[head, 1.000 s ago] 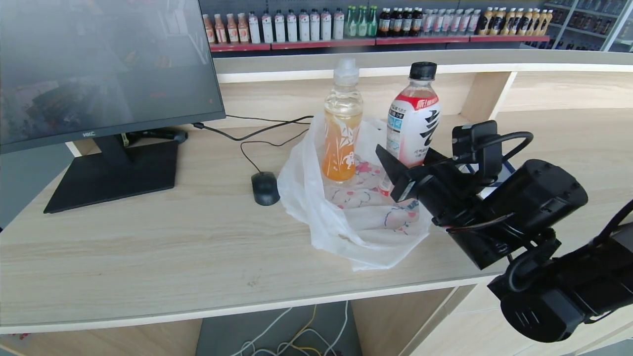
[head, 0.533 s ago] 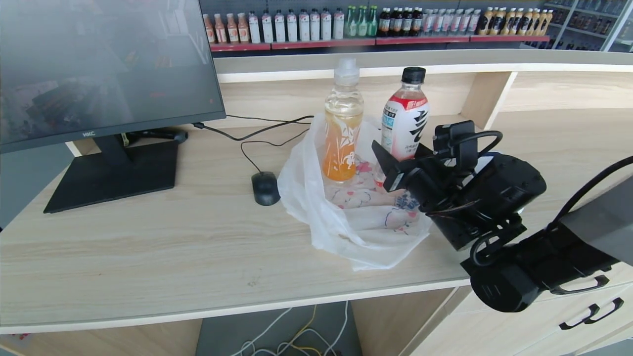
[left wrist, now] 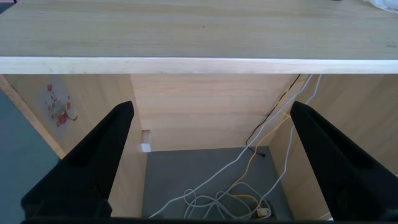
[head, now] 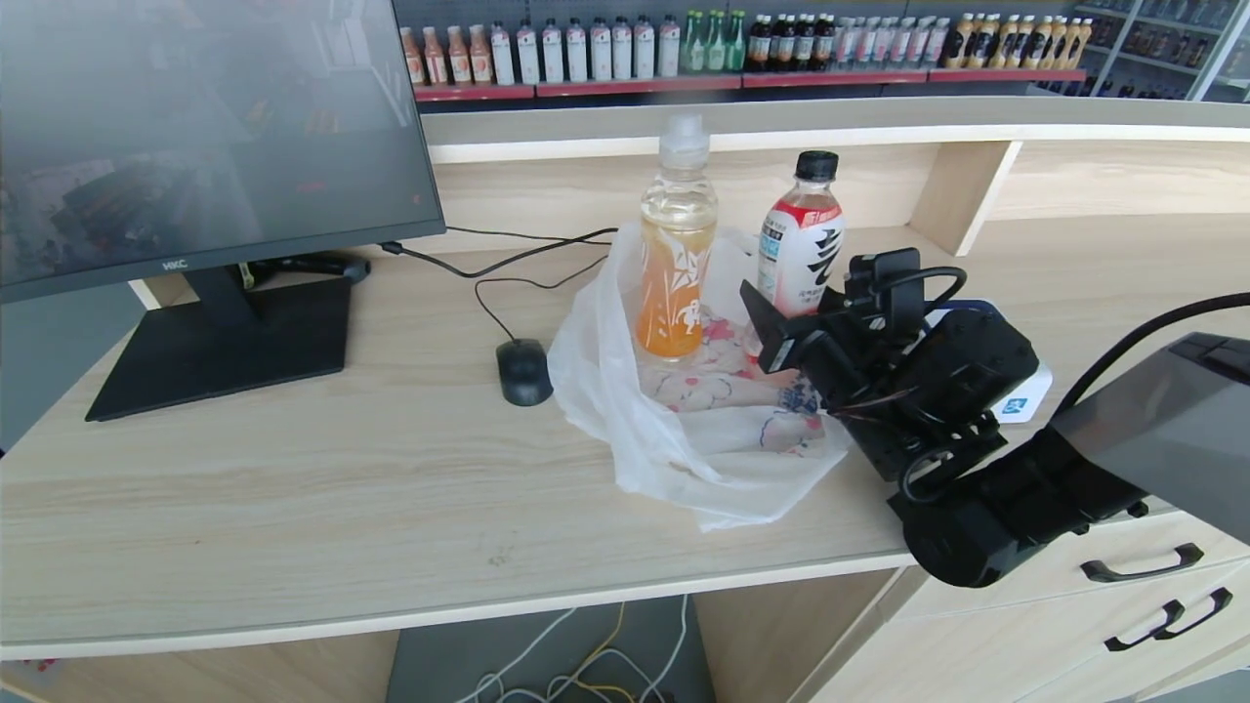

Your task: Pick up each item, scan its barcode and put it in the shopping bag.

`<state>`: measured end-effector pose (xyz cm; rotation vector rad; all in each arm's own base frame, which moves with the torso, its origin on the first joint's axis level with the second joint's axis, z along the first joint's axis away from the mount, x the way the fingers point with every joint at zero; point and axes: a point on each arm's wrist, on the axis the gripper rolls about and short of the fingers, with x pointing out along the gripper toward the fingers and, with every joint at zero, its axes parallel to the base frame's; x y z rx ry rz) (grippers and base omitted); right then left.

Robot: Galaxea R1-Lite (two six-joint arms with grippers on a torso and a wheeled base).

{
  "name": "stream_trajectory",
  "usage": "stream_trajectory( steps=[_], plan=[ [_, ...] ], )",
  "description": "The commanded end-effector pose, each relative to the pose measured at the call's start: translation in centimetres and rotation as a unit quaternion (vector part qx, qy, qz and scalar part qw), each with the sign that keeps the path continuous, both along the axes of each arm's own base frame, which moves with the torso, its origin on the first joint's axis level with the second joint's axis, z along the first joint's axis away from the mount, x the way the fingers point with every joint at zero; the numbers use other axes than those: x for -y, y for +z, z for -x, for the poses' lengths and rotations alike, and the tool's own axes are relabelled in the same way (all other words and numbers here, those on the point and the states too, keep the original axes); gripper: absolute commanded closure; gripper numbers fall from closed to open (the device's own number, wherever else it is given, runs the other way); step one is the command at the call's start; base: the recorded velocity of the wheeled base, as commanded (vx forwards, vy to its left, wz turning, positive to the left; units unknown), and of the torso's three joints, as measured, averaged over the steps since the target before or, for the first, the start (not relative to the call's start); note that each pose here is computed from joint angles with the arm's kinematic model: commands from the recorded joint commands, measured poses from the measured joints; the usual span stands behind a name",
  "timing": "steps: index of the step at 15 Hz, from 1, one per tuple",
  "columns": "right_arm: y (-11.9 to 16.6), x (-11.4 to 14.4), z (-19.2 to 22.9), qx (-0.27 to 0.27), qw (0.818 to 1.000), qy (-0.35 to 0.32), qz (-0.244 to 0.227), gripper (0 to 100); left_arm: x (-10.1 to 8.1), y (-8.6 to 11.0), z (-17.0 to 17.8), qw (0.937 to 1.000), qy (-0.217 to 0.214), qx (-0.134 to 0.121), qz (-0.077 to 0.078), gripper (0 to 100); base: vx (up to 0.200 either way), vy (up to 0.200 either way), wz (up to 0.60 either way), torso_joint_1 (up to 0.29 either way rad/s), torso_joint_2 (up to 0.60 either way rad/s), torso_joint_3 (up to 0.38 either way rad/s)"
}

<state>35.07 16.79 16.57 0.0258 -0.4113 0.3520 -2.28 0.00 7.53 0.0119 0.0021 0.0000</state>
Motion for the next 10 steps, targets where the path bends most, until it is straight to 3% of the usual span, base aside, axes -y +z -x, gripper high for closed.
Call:
stream_trajectory(
  steps=[1, 10],
  plan=[
    [-0.7, -0.1, -0.3, -0.008, 1.000, 0.000, 0.004, 100, 0.0, 0.0, 0.0, 1.0000, 0.000, 0.000, 0.000, 0, 0.000, 0.000, 0.00, 0.000, 0.00, 0.000],
    [-1.8, 0.4, -0.2, -0.028, 0.999, -0.008, 0.015, 100, 0.0, 0.0, 0.0, 1.0000, 0.000, 0.000, 0.000, 0, 0.000, 0.000, 0.00, 0.000, 0.00, 0.000]
  ],
)
